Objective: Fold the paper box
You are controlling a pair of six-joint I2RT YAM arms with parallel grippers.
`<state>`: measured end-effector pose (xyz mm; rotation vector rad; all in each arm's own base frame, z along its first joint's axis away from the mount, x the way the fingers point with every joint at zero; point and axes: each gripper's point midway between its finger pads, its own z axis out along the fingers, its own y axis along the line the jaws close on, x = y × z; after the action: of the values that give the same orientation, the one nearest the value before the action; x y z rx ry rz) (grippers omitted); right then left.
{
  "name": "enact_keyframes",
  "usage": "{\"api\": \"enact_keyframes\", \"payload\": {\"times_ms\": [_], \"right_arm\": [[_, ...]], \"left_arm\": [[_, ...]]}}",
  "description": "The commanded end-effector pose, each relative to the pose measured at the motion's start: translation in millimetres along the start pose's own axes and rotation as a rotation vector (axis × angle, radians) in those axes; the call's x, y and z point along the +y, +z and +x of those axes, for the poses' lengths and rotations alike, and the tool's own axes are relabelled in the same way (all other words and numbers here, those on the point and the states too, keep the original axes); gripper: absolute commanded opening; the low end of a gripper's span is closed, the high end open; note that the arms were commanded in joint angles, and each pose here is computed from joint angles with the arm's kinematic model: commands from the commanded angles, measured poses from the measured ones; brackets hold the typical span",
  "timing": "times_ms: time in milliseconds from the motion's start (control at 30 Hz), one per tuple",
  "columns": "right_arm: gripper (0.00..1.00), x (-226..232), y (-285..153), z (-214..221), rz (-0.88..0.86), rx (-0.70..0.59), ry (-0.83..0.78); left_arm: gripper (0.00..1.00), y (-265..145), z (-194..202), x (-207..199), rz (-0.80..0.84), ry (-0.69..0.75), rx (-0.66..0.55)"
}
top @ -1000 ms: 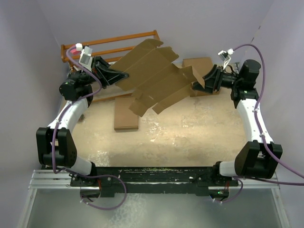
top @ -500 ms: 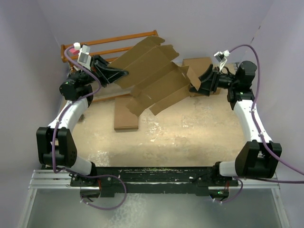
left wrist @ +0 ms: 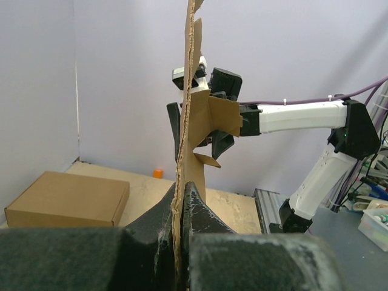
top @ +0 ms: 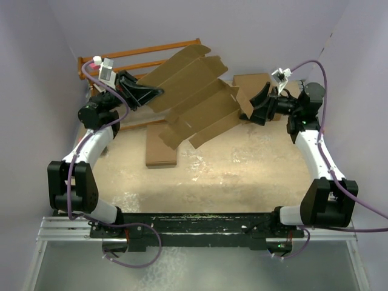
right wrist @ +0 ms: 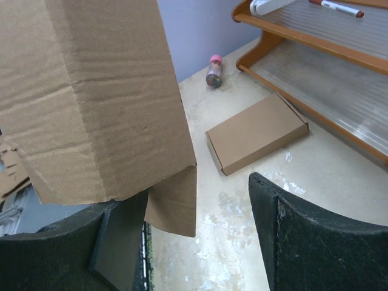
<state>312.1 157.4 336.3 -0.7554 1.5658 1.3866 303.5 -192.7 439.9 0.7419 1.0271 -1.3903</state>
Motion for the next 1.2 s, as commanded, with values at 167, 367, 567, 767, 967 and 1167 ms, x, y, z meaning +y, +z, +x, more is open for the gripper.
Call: {"api": "enact_keyframes", "payload": {"times_ms": [167, 367, 567, 767, 967, 1167], "right_arm": [[0.72, 0.7, 5.3, -3.2, -0.016, -0.012, -0.096], [0.72, -4.9, 7.9, 1.3, -0.019, -0.009, -0.084], [0.72, -8.0, 11.6, 3.3, -0.024, -0.013, -0.109], [0.72, -11.6, 15.0, 5.0, -0.032, -0.018, -0.141], [0.72, -15.4, 18.6, 7.4, -0.037, -0.023, -0.161], [0.72, -20.0, 19.2, 9.8, -0.032, -0.014, -0.114]], "left_arm": [[0.04, -0.5, -14.6, -7.8, 0.021, 0.117, -0.091], [0.04, 0.1, -16.8, -8.4, 0.022, 0.119, -0.097], [0.04, 1.0, -20.9, -9.8, 0.023, 0.127, -0.107], [0.04, 1.5, -20.7, -9.8, 0.024, 0.125, -0.108], [0.04, 1.2, -19.9, -8.7, 0.02, 0.12, -0.113], [0.04, 2.4, -23.0, -11.3, 0.026, 0.119, -0.117]]}}
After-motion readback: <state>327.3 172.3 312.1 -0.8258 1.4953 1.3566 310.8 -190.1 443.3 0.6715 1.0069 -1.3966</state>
